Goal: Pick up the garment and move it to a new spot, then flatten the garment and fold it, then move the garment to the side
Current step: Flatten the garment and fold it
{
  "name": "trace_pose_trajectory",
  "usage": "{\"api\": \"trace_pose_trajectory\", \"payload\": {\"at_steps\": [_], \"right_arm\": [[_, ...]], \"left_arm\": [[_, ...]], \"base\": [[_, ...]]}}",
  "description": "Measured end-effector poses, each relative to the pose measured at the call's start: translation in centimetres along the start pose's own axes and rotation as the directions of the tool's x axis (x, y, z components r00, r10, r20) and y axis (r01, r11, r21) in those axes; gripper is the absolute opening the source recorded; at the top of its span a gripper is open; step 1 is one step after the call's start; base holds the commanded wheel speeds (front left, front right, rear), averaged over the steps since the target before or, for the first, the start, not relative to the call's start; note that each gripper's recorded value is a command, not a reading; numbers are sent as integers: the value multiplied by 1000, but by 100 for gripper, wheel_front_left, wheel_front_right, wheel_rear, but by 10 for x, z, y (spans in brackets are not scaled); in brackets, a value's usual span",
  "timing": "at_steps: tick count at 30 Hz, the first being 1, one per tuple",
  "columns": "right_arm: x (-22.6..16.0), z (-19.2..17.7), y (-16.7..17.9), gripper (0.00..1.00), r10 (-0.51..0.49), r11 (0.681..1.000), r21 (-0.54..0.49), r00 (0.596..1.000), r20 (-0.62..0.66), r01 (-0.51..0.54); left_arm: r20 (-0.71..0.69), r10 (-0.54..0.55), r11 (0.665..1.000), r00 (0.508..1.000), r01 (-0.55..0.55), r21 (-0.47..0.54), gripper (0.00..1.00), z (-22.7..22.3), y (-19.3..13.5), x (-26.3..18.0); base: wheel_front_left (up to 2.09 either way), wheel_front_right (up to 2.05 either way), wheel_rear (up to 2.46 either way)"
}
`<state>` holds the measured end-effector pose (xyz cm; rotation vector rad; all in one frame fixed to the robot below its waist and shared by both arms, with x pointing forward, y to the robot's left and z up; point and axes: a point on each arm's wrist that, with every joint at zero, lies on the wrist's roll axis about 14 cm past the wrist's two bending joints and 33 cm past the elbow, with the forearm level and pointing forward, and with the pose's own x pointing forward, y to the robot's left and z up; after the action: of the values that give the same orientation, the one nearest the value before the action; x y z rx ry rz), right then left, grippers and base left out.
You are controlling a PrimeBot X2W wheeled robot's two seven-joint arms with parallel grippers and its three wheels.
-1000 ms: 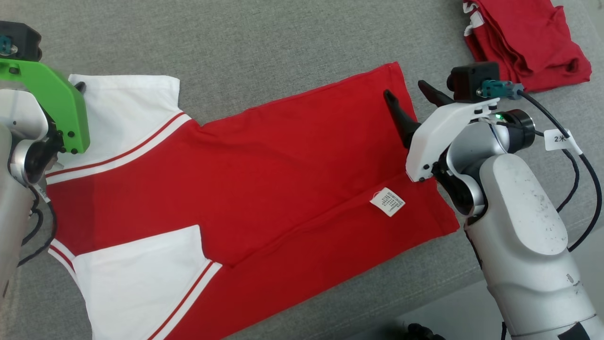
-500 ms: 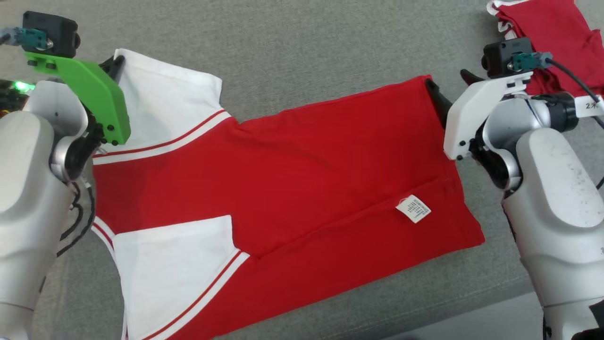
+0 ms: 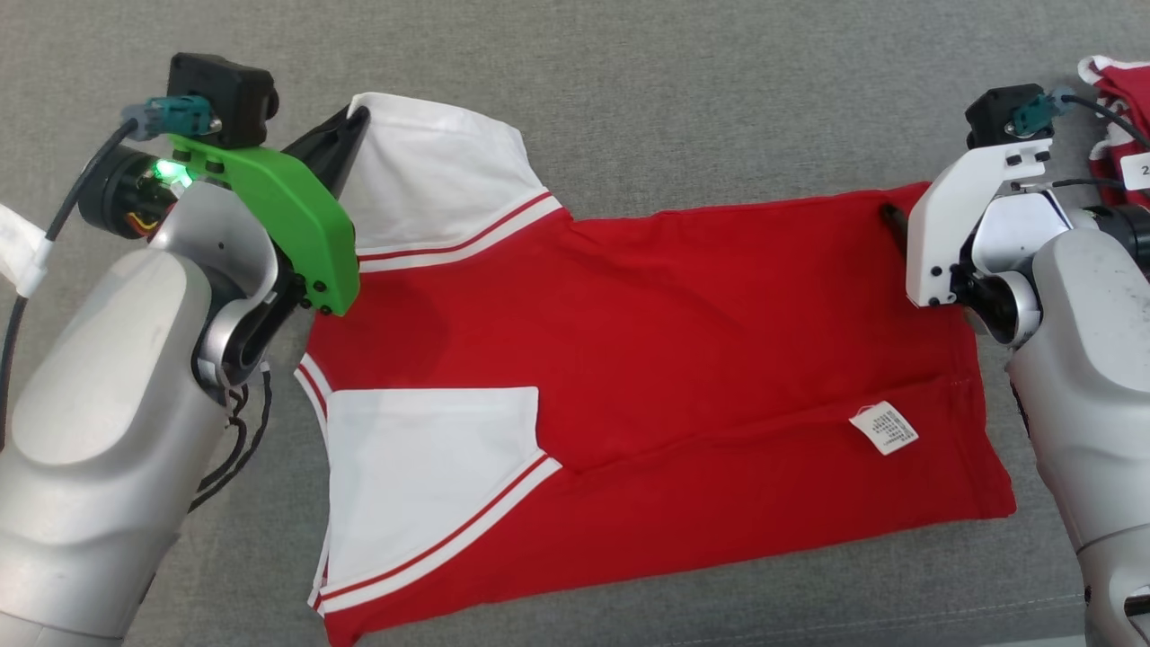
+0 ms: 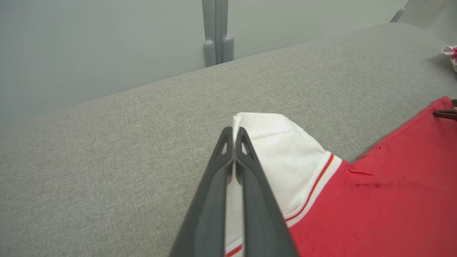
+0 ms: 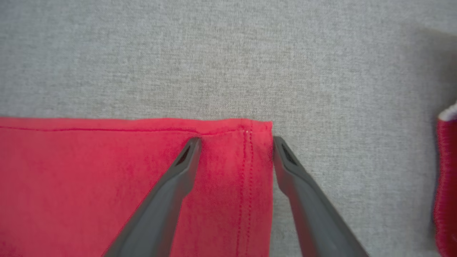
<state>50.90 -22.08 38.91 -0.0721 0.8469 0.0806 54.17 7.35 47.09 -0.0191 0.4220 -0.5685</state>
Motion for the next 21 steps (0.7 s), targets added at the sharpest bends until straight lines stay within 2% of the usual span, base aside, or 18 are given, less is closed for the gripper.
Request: {"api": "trace_pose_trajectory", "payload": {"at_steps": [1,3,6,7,8,12,17,21], "right_arm": [[3,0,2,97,4,1000,-2,1000,-7,-4],[7,1,4,58,8,1000,-1,1000,-10,-9],[12,2,7,24,12,1000,3,1000,-12,-12],[12,4,7,3,10,1000,4,1000,-4,-10],[12,4,6,0,6,1000,5,1000,1,-6],[8,9,3,0,-8,1000,4,999,50,8],[-11,31,3,0,-8,1000,-2,983,184,8],[-26,26,9,0,12,1000,-21,971,238,-7]], "left_arm": [[4,3,1000,1000,-3,-1,0,0,0,-3],[9,7,1000,1000,-7,-3,0,0,-1,-8],[11,17,1000,1000,-17,-11,0,-2,0,-15],[8,18,1000,1000,-18,-12,0,-3,0,-16],[9,23,1000,1000,-23,-13,0,-3,0,-17],[10,32,999,999,-32,-13,0,-3,-1,-22],[45,36,999,998,-36,-12,0,4,-7,-36],[67,21,999,998,-19,-31,0,4,-20,-51]], "base": [[0,0,0],[0,0,0],[0,0,0],[0,0,0],[0,0,0],[0,0,0],[0,0,0],[0,0,0]]}}
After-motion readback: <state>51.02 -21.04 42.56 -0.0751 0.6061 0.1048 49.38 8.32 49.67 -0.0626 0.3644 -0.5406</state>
